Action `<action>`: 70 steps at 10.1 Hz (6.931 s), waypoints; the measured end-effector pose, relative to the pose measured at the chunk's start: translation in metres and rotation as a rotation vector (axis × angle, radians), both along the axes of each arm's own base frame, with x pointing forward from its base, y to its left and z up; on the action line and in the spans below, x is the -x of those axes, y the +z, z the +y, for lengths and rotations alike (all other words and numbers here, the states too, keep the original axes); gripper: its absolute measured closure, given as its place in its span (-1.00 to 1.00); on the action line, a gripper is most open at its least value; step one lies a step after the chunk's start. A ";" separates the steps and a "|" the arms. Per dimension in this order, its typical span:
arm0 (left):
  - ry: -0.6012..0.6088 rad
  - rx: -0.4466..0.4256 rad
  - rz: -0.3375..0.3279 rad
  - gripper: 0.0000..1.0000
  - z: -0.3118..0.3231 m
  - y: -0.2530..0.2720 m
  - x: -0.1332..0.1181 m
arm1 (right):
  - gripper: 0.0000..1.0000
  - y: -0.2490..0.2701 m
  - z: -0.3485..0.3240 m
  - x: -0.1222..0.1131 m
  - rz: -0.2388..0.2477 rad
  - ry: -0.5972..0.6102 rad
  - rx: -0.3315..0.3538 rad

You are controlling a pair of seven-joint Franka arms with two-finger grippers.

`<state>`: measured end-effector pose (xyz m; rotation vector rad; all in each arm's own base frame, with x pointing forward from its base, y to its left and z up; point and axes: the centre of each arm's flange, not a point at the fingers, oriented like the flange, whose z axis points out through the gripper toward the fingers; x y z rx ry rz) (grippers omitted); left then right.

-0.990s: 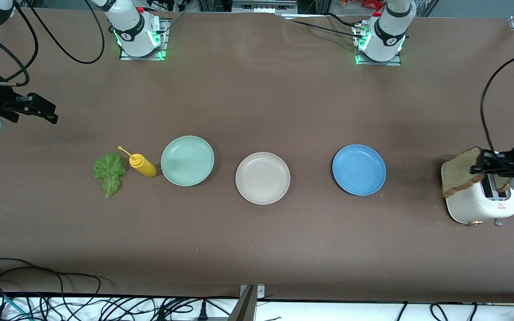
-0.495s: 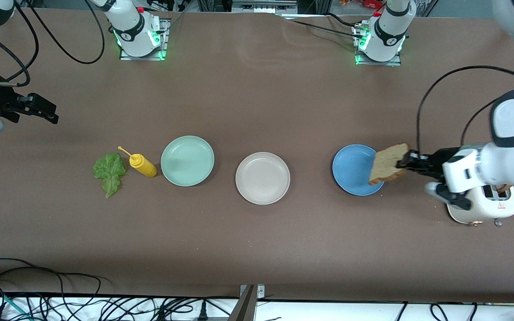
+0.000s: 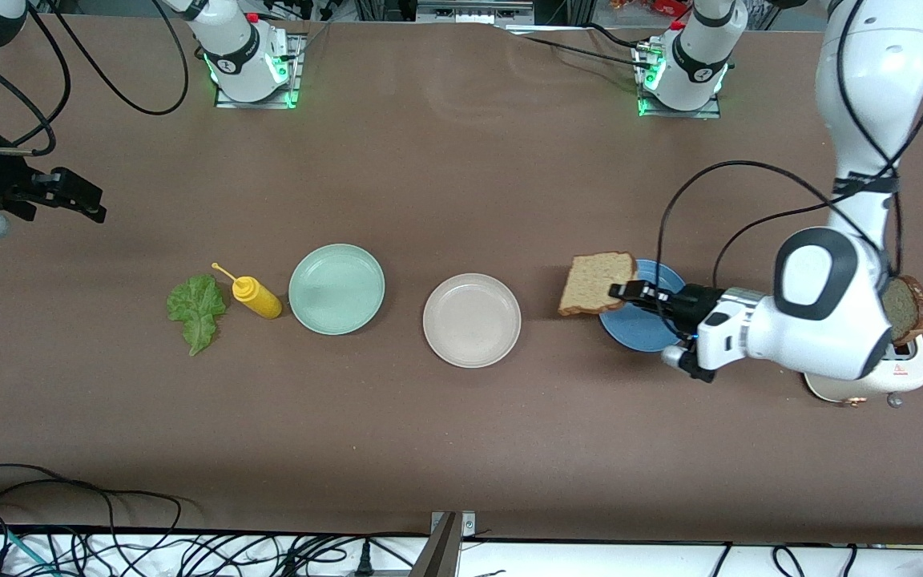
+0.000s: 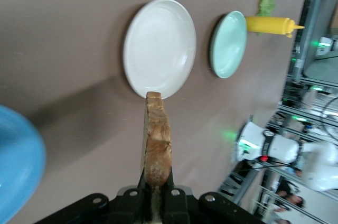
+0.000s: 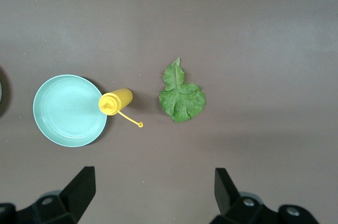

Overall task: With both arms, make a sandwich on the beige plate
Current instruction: 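Carry the bread slice over the beige plate and lower it flat, then release the bread with the left gripper while the right gripper reaches the lettuce, then grasp the lettuce leaf with the right gripper while the left gripper returns, then carry the lettuce leaf onto the bread with the right gripper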

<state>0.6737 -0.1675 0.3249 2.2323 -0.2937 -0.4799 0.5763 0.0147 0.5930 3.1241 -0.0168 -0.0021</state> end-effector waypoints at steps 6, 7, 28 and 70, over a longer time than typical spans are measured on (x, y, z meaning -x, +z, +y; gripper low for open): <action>0.101 0.116 0.130 0.80 -0.083 -0.048 0.008 | -1.00 -0.004 0.000 -0.006 -0.016 0.000 0.002; 0.117 0.113 0.117 0.80 -0.097 -0.056 0.009 | -1.00 -0.005 -0.002 -0.006 -0.014 -0.002 0.002; 0.303 -0.006 0.017 -0.55 -0.133 -0.126 -0.001 | -1.00 -0.149 -0.033 -0.055 0.148 0.062 0.002; 0.221 -0.923 -0.244 -1.00 0.257 0.156 0.002 | 0.89 -0.235 0.347 -0.023 0.043 -0.589 -0.075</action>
